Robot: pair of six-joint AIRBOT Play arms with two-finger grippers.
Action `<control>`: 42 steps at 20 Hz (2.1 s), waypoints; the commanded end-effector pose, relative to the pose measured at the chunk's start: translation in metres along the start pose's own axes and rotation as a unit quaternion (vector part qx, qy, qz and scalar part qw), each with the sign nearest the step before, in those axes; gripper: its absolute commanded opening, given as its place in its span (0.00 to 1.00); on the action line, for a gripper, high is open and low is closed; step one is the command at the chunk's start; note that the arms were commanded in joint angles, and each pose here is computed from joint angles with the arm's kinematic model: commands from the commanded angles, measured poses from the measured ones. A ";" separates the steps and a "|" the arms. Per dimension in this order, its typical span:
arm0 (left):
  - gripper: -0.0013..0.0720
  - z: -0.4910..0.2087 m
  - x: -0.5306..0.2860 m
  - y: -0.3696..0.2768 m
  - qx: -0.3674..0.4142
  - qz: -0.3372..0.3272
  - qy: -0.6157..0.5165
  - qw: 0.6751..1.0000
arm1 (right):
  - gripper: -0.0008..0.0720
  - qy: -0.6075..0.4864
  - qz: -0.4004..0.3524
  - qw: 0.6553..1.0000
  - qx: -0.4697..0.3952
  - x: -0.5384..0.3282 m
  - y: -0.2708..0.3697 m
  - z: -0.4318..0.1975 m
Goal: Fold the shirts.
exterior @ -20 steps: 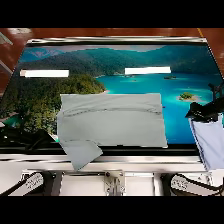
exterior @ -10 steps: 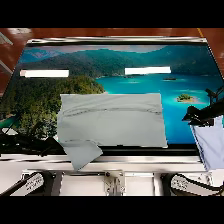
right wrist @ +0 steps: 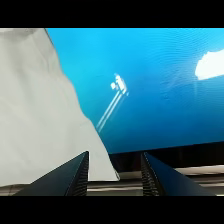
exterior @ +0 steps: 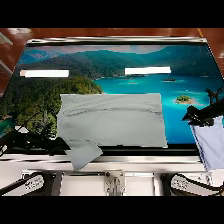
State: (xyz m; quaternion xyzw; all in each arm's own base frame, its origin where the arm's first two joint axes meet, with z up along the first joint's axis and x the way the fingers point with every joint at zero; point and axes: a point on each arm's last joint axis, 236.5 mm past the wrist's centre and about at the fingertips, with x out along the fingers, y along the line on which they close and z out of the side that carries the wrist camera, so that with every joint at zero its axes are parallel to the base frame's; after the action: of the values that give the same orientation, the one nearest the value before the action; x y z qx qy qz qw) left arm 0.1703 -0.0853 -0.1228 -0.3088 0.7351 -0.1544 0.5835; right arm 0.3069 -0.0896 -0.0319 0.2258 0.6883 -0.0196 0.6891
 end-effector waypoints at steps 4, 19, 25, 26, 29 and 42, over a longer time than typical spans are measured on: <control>0.09 0.007 0.014 -0.007 0.002 0.002 -0.003 1.000 | 0.65 0.015 -0.016 1.000 -0.001 0.004 -0.009 -0.008; 0.06 -0.003 0.001 -0.023 0.036 -0.012 0.000 0.999 | 0.86 0.151 0.094 0.984 0.014 0.103 0.019 -0.124; 0.06 0.009 -0.015 -0.034 0.061 -0.010 -0.027 0.998 | 0.64 0.125 0.109 0.986 0.031 0.117 0.030 -0.119; 0.06 0.014 -0.019 -0.037 0.066 -0.009 -0.034 0.997 | 0.61 0.125 0.109 0.986 0.025 0.118 0.033 -0.118; 0.06 0.030 -0.031 -0.044 0.082 -0.005 -0.054 0.995 | 0.29 0.127 0.097 0.987 -0.010 0.125 0.046 -0.120; 0.06 0.167 -0.149 -0.114 0.174 0.012 -0.192 0.966 | 0.10 -0.049 0.042 0.992 -0.104 0.060 0.105 0.049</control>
State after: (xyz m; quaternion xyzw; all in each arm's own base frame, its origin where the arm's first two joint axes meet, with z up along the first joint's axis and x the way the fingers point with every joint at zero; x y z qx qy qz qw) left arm 0.3387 -0.0668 0.0047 -0.2157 0.5878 -0.2211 0.7477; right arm 0.3466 0.0103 -0.0689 0.2037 0.6651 0.0929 0.7124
